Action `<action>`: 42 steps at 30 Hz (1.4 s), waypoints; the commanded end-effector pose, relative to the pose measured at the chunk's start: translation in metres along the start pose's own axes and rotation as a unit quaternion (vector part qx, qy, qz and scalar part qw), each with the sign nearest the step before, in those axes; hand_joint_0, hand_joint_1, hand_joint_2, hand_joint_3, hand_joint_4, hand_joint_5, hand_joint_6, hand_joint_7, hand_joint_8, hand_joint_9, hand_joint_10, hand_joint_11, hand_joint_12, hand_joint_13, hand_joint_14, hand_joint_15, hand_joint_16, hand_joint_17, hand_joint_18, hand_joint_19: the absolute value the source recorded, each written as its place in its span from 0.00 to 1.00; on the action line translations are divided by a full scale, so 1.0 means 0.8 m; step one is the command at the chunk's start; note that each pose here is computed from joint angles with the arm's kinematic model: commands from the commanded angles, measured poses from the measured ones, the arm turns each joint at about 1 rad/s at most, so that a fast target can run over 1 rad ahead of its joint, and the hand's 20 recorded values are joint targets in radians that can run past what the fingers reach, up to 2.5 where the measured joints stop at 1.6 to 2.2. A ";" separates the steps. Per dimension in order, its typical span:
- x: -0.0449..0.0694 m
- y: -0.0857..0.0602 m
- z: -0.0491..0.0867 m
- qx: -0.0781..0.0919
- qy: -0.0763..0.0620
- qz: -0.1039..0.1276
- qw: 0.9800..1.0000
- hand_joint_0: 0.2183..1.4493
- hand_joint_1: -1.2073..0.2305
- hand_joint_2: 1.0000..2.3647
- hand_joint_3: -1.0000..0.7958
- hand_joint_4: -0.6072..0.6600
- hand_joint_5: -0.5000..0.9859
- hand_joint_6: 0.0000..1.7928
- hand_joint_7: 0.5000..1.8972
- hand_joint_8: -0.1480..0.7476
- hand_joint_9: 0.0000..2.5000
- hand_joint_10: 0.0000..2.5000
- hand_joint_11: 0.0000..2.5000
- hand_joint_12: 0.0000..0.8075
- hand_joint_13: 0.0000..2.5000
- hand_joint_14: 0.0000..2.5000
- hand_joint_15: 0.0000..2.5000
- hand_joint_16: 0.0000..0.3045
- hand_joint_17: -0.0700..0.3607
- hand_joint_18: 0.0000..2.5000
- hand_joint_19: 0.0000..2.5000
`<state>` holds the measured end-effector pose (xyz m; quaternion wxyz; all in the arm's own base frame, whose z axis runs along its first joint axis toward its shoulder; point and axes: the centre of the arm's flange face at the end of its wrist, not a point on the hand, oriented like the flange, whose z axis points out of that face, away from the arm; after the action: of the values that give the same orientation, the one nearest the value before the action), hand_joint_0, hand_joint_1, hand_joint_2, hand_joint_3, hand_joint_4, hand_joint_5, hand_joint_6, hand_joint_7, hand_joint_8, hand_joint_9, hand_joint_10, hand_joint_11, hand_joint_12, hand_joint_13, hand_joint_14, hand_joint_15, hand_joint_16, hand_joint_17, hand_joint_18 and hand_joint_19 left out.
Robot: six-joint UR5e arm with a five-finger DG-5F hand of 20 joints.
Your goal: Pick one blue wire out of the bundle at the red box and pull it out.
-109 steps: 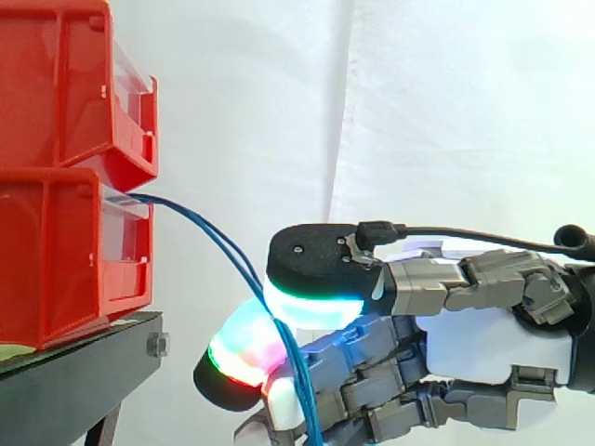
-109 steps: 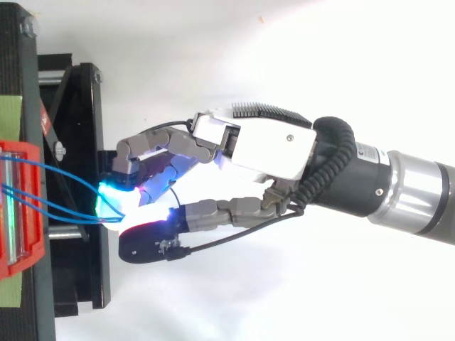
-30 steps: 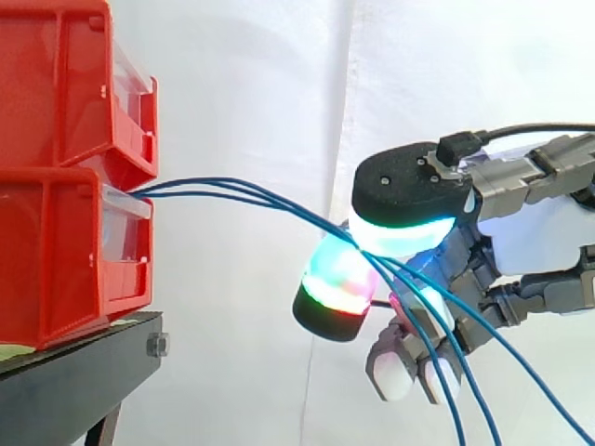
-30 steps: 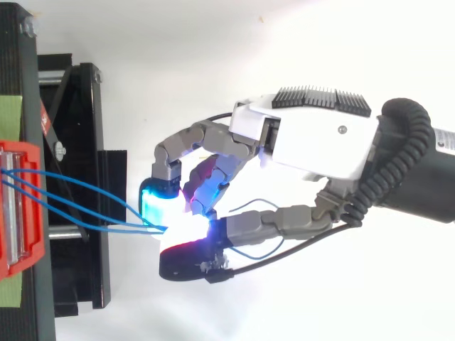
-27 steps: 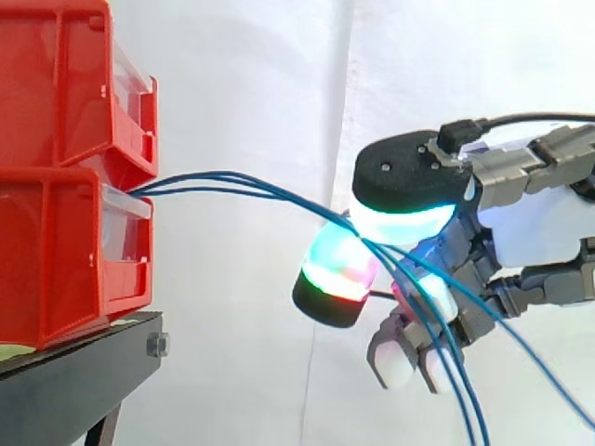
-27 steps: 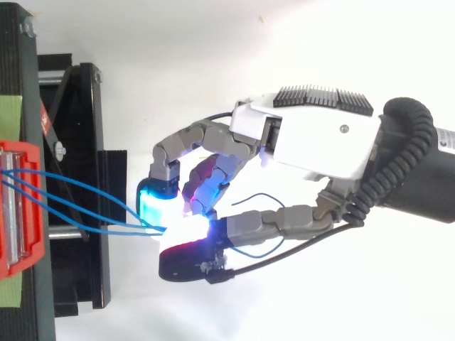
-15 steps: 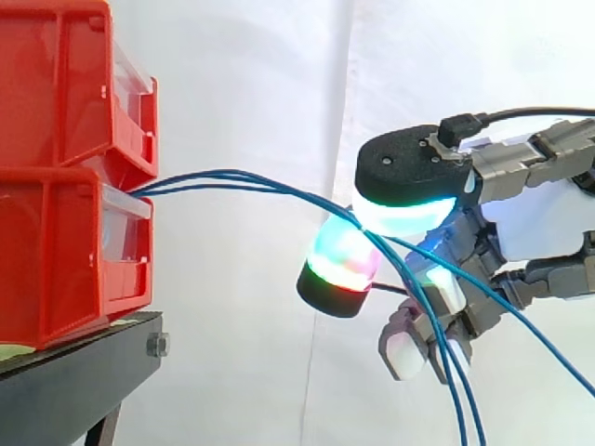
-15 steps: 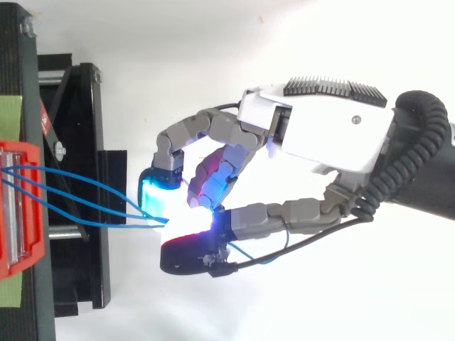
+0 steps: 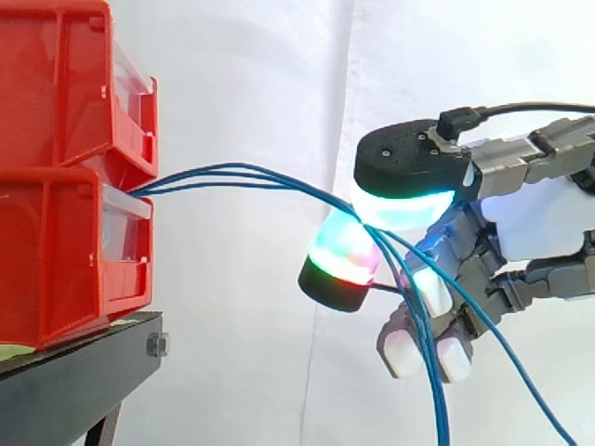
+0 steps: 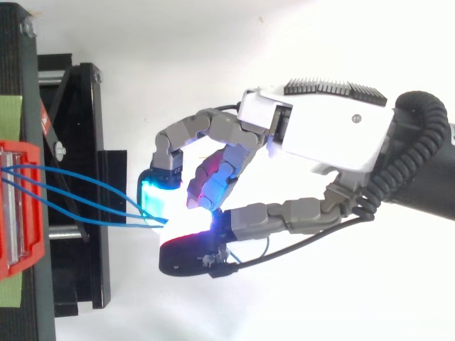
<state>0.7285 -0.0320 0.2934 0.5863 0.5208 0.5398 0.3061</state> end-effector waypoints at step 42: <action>-0.003 -0.003 -0.001 0.009 0.001 -0.003 1.000 0.28 0.33 0.01 0.49 0.50 0.32 0.42 0.48 0.39 0.51 0.01 0.14 0.46 0.35 0.01 0.16 0.23 0.53 0.31 0.30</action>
<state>0.7264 -0.0346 0.2920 0.5825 0.5240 0.5441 0.3001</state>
